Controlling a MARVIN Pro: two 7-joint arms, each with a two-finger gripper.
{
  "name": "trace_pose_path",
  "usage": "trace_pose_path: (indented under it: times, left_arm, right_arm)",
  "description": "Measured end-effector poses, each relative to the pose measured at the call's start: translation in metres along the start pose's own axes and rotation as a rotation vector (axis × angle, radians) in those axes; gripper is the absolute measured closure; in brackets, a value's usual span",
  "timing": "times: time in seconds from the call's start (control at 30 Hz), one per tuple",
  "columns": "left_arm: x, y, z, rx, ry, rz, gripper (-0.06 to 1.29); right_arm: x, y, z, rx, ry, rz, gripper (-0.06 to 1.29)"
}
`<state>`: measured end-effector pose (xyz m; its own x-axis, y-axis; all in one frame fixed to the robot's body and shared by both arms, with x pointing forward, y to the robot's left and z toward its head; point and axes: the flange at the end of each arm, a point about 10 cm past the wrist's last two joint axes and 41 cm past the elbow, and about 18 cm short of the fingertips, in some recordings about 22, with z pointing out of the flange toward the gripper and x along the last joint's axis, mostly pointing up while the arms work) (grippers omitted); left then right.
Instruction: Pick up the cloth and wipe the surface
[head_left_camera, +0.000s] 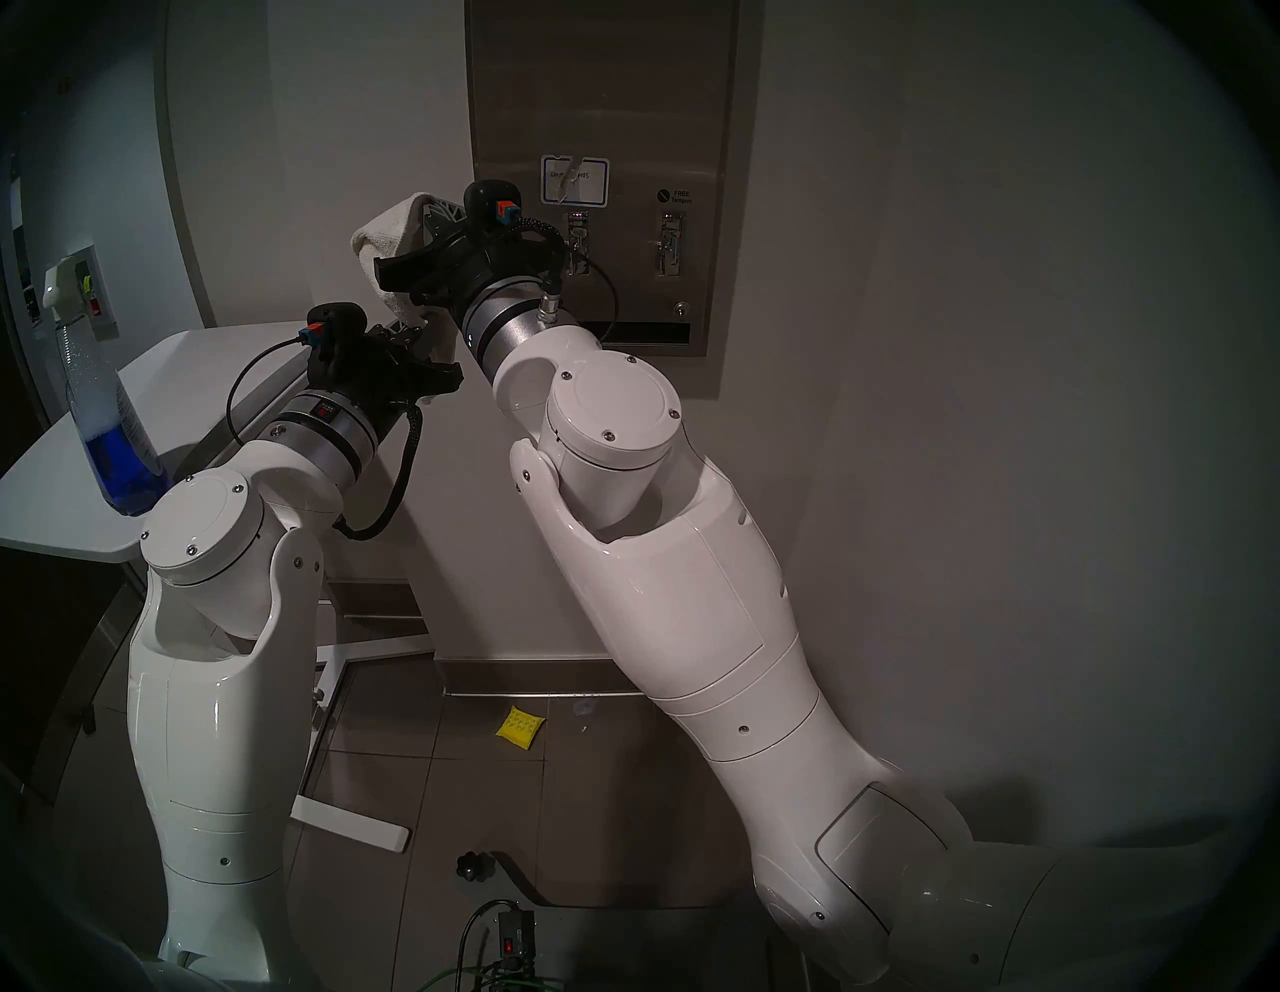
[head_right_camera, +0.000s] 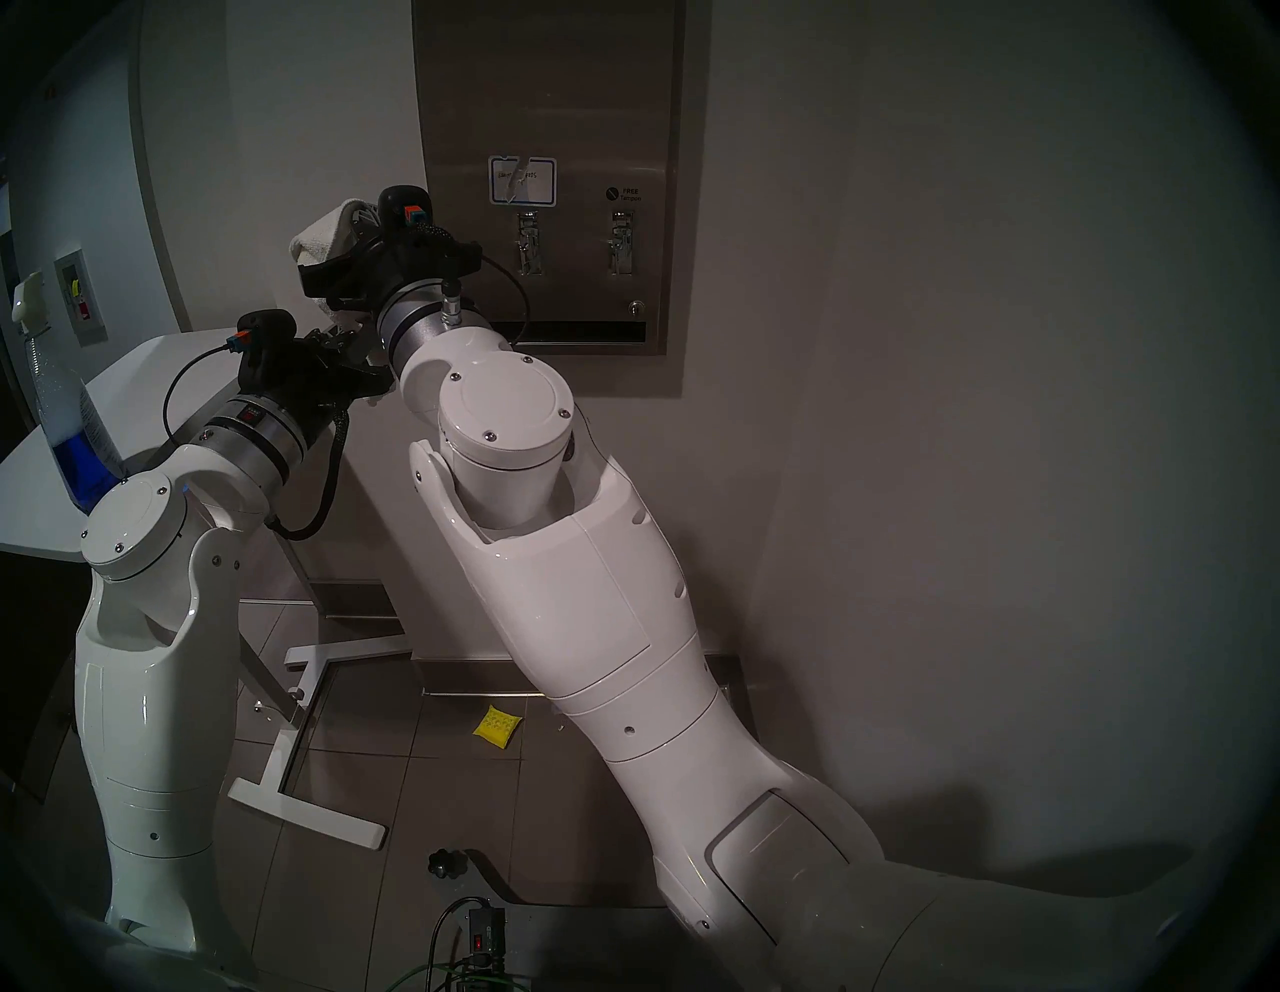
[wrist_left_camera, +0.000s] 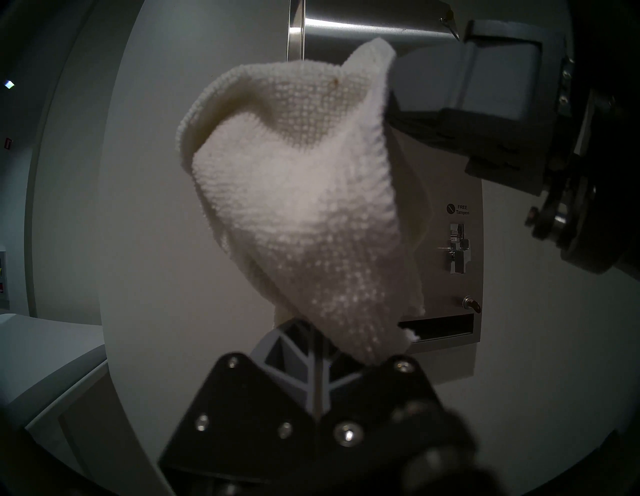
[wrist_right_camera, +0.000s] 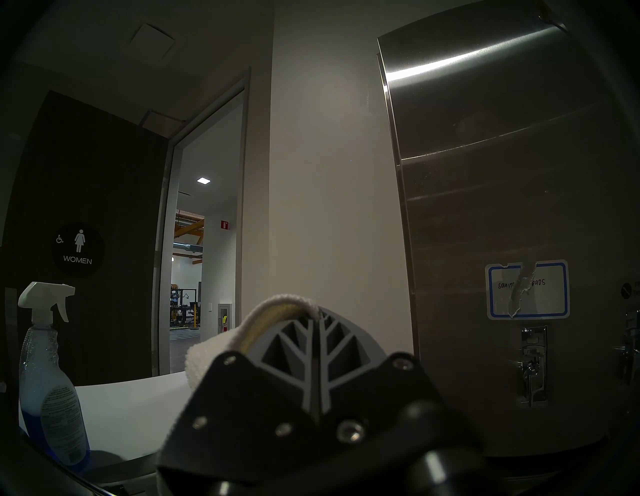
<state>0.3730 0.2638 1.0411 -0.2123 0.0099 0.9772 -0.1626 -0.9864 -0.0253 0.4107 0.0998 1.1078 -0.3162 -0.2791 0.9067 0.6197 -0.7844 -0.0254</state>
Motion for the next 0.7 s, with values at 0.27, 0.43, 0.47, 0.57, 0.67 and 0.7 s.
trace_pose_path:
  times: [0.27,0.43,0.47,0.57,0.67,0.7]
  left_arm:
    - [0.0004,-0.0001,-0.0003,0.003,0.003,0.006,1.25]
    - [0.0011,-0.0011,-0.0008,0.006,0.006,0.010,1.25]
    - [0.0012,-0.0015,-0.0009,0.007,0.006,0.011,1.25]
    - [0.0021,-0.0040,-0.0017,0.012,0.009,0.013,1.25]
    - [0.0029,-0.0064,-0.0024,0.016,0.011,0.015,1.25]
    - [0.0034,-0.0076,-0.0028,0.018,0.013,0.015,1.25]
  right_arm:
    - [0.0019,0.0021,-0.0002,0.002,0.008,-0.003,0.57]
    - [0.0023,0.0027,-0.0002,0.003,0.010,-0.005,0.53]
    - [0.0024,0.0027,-0.0002,0.003,0.011,-0.005,0.53]
    - [0.0026,0.0030,-0.0002,0.004,0.012,-0.007,0.53]
    - [0.0028,0.0032,-0.0002,0.004,0.012,-0.008,0.53]
    - [0.0029,0.0033,-0.0002,0.004,0.013,-0.008,0.53]
